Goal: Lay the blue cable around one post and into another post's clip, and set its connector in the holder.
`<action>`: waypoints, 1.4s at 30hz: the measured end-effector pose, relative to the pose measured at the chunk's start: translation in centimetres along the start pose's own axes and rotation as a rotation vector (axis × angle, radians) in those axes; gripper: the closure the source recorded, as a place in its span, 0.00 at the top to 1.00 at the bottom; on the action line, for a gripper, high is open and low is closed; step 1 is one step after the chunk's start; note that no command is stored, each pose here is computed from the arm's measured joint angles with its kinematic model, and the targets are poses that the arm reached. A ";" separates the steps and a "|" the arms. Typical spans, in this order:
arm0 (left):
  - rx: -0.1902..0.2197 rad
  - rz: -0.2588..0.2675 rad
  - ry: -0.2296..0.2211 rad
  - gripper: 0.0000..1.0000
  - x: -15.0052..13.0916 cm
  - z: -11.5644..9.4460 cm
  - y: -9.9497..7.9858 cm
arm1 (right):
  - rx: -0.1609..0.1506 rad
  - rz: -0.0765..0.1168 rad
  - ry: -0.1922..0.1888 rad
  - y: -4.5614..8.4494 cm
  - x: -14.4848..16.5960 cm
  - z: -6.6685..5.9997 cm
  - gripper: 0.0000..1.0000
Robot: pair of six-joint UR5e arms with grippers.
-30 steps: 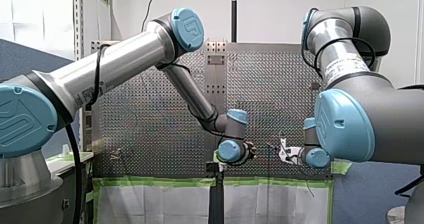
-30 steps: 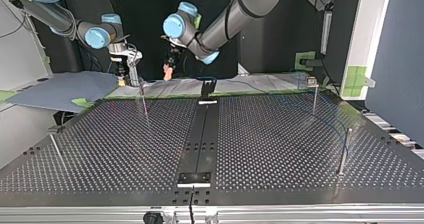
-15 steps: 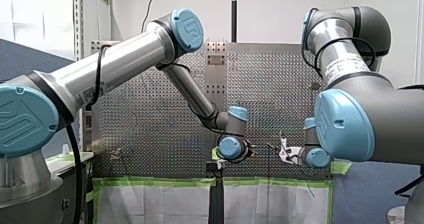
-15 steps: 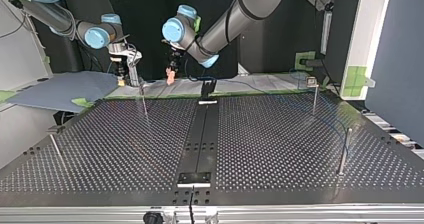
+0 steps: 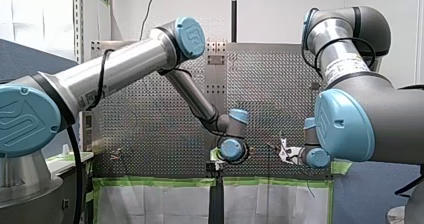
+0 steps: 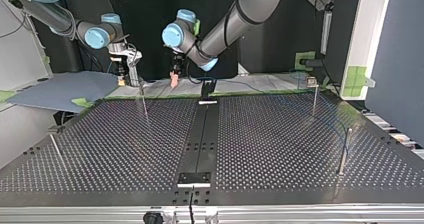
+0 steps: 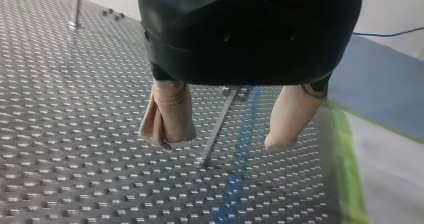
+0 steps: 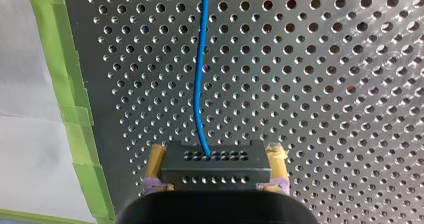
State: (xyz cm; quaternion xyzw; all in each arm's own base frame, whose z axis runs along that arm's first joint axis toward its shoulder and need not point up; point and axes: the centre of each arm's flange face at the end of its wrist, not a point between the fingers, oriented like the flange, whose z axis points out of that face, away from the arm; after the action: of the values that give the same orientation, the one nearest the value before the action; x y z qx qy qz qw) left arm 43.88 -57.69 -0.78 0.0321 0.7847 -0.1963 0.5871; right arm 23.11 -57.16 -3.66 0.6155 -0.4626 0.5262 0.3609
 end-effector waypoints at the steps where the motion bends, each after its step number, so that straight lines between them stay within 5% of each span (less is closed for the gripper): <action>1: 0.001 0.003 0.008 1.00 0.4 0.1 -0.1 | 0.000 0.001 0.000 0.0 0.0 0.0 0.04; 24: -0.008 -0.002 -0.018 1.00 0.0 2.3 -1.3 | -0.006 0.010 0.004 0.4 0.1 0.1 0.04; 33: -0.024 -0.028 -0.076 1.00 -0.5 2.7 -1.3 | -0.008 0.011 0.003 0.5 0.0 0.1 0.04; 34: -0.022 -0.031 -0.082 0.93 -0.5 2.8 -1.4 | -0.008 0.010 0.002 0.5 0.0 0.1 0.04; 35: -0.020 -0.035 -0.091 0.76 -0.6 2.9 -1.4 | -0.008 0.010 0.002 0.6 0.0 0.1 0.04; 36: -0.019 -0.038 -0.096 0.76 -0.7 3.0 -1.4 | -0.009 0.009 0.002 0.6 0.0 0.1 0.04; 38: -0.019 -0.042 -0.105 0.45 -0.8 3.1 -1.4 | -0.009 0.008 0.002 0.6 0.0 0.0 0.04; 39: -0.019 -0.043 -0.107 0.45 -0.8 3.1 -1.4 | -0.009 0.007 0.001 0.6 0.0 0.0 0.04; 41: -0.019 -0.044 -0.110 0.18 -0.9 3.2 -1.3 | -0.009 0.006 0.001 0.6 0.0 0.0 0.04; 42: -0.019 -0.043 -0.110 0.18 -0.9 3.3 -1.3 | -0.009 0.006 0.001 0.6 0.0 0.0 0.04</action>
State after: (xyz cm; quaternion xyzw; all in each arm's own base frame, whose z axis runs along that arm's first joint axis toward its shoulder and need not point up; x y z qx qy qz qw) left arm 46.74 -59.82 -0.39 -0.0015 0.7535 -0.2029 0.6253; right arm 22.53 -57.40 -3.68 0.6123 -0.4667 0.5253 0.3624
